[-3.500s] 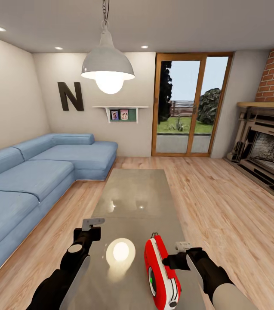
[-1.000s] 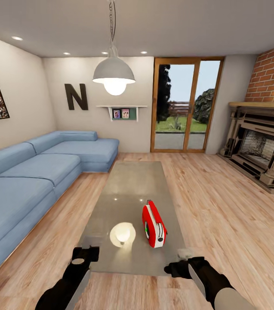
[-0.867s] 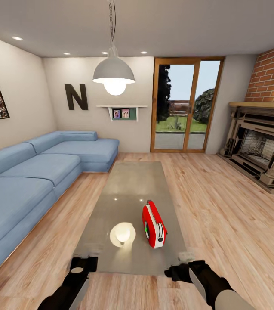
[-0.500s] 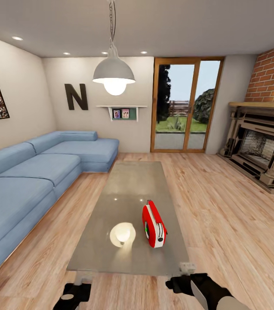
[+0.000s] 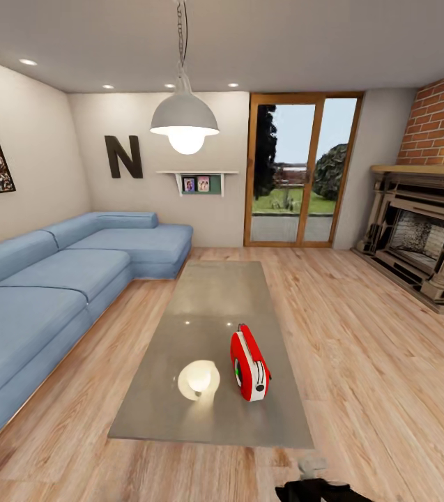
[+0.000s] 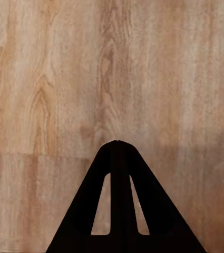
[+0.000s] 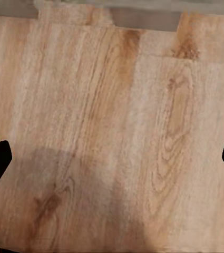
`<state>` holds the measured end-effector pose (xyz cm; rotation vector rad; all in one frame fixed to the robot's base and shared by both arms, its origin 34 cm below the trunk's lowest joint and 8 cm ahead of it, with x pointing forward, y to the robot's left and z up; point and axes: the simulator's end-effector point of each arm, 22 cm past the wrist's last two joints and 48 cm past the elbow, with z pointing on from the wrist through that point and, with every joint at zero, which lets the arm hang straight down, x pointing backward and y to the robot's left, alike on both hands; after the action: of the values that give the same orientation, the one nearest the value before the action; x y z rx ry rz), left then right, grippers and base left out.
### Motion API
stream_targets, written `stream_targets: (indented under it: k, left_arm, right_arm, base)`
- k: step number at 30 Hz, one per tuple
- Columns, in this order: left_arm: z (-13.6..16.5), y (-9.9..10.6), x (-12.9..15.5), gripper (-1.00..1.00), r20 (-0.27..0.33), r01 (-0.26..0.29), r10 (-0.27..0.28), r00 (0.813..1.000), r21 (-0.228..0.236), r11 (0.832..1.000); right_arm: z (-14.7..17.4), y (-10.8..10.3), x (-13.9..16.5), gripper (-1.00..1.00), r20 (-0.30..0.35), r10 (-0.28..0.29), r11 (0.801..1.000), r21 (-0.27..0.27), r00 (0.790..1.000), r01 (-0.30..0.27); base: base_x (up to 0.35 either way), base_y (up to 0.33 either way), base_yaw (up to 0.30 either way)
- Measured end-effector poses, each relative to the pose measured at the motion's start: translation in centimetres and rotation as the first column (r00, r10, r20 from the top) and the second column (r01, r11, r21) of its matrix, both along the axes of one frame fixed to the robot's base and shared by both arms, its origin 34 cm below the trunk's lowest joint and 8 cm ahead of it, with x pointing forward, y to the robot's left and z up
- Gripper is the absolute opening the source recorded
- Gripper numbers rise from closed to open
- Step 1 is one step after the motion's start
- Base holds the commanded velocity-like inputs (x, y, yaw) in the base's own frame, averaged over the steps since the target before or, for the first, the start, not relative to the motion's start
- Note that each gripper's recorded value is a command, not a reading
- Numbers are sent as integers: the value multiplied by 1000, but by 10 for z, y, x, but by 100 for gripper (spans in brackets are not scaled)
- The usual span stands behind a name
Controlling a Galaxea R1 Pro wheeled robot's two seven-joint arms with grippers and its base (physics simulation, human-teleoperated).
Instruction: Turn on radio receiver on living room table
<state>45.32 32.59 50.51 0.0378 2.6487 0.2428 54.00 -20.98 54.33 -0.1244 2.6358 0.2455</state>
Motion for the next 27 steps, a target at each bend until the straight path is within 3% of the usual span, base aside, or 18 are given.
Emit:
stream_targets:
  k: [4,8,10,17,18,23,27]
  left_arm:
    - [-13,8,-31,-100,-51,-3,3,999,6,1000]
    - [-31,5,-75,-100,-150,12,-20,989,-53,998]
    - [-36,7,-93,-100,-188,9,-20,982,-59,998]
    - [-49,38,-171,-100,-301,-10,1,953,-26,1000]
    - [-51,47,-197,-100,-335,-15,11,942,-12,1000]
    - [-55,51,-236,-100,-396,-23,20,918,-3,1000]
    - [-57,45,-247,-100,-419,-23,17,908,-8,1000]
  right_arm:
    - [-12,0,-22,100,-23,0,1000,1,1000,0]
    - [-28,-1,-54,100,-66,-1,1000,-1,998,1]
    - [-34,-1,-67,100,-84,-2,1000,-3,996,2]
    - [-55,-46,-108,100,-136,-78,987,-152,988,57]
    - [-63,-52,-130,100,-166,-88,983,-173,982,59]
    - [-75,-46,-167,100,-249,-87,984,-174,964,44]
    - [-78,-45,-185,100,-317,-91,984,-176,944,36]
  base:
    - [0,0,0]
    - [0,0,0]
    - [0,0,0]
    - [0,0,0]
    - [0,0,0]
    - [0,0,0]
    - [0,0,0]
